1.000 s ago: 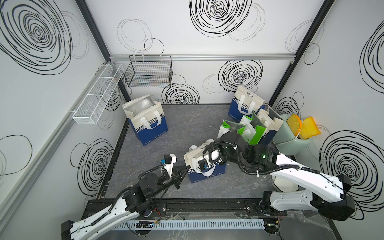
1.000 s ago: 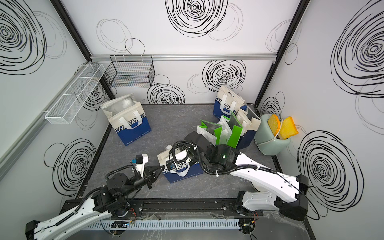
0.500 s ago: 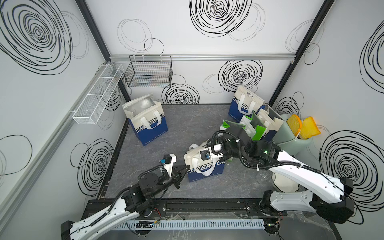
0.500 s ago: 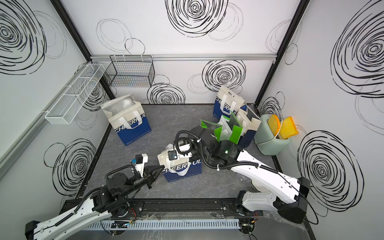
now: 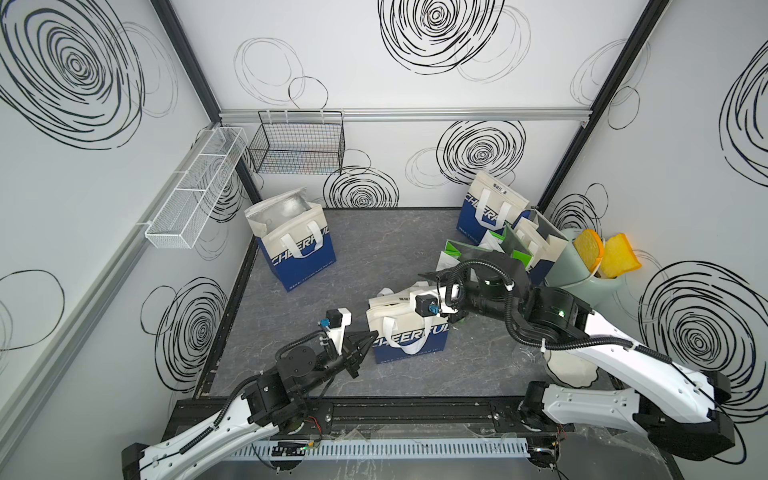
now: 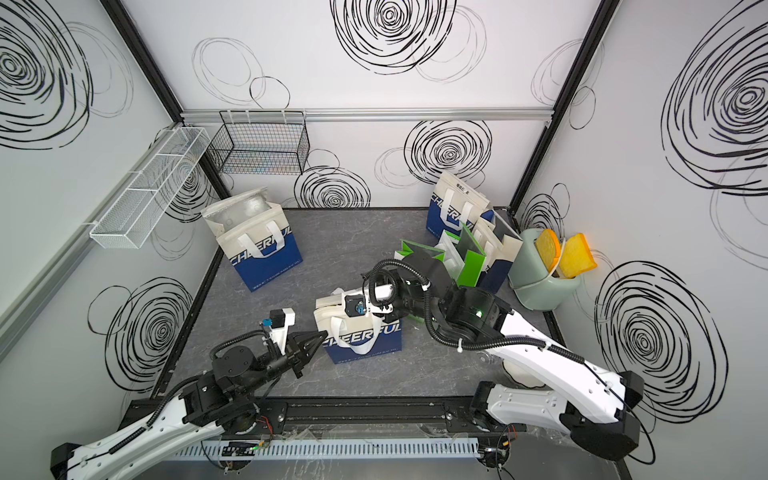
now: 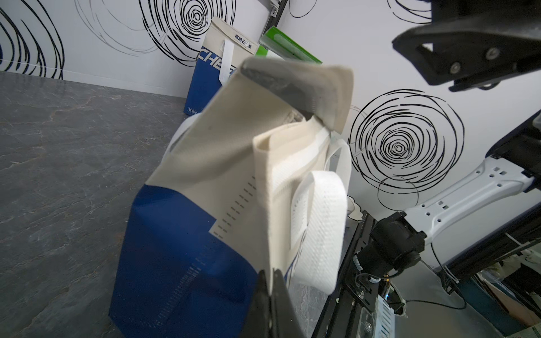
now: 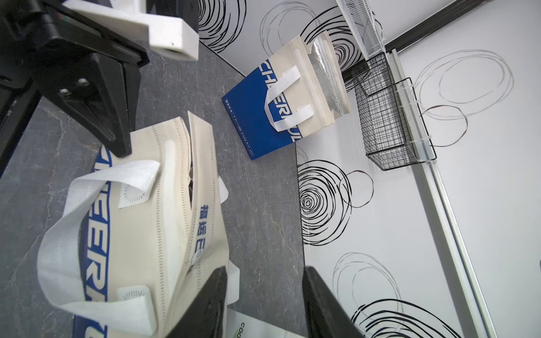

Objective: Open the takeout bag
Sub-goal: Open the takeout bag at the center of the board.

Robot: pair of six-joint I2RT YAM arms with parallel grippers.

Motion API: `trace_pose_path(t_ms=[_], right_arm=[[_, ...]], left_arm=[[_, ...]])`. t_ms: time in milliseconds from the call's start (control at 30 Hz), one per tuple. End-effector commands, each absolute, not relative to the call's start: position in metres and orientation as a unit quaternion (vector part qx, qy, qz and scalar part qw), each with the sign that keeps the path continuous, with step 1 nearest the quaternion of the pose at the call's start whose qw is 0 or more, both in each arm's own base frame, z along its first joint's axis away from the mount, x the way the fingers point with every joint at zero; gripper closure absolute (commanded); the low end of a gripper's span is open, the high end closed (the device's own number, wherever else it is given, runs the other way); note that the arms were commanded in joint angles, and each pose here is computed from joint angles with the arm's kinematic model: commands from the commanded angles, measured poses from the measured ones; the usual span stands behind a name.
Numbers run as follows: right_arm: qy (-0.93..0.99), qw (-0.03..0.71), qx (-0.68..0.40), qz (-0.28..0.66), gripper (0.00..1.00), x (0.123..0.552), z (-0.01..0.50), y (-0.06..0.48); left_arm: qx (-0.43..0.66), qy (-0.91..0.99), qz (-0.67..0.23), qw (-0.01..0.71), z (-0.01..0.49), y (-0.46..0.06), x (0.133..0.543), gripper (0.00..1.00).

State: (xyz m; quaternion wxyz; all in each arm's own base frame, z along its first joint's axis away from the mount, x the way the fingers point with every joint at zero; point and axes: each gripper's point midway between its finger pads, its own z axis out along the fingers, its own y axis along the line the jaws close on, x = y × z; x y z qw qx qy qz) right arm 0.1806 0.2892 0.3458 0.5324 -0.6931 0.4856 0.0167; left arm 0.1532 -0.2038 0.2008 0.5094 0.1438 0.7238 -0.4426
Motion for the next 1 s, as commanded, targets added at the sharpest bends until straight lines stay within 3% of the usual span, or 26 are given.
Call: trace_pose_path(t_ms=[0, 167, 633, 967], right_arm=[[0.496, 0.513, -0.7, -0.003, 0.52, 0.178, 0.325, 0.273], [0.495, 0.498, -0.711, -0.037, 0.5, 0.176, 0.293, 0.253], [0.48, 0.511, -0.704, -0.115, 0.53, 0.197, 0.273, 0.248], [0.466, 0.516, -0.711, -0.104, 0.56, 0.192, 0.271, 0.255]], left_arm=[[0.137, 0.722, -0.438, 0.518, 0.205, -0.2, 0.155, 1.0], [0.138, 0.721, -0.44, 0.518, 0.205, -0.2, 0.155, 1.0], [0.135, 0.723, -0.44, 0.515, 0.202, -0.2, 0.155, 1.0], [0.135, 0.724, -0.438, 0.515, 0.201, -0.2, 0.155, 1.0]])
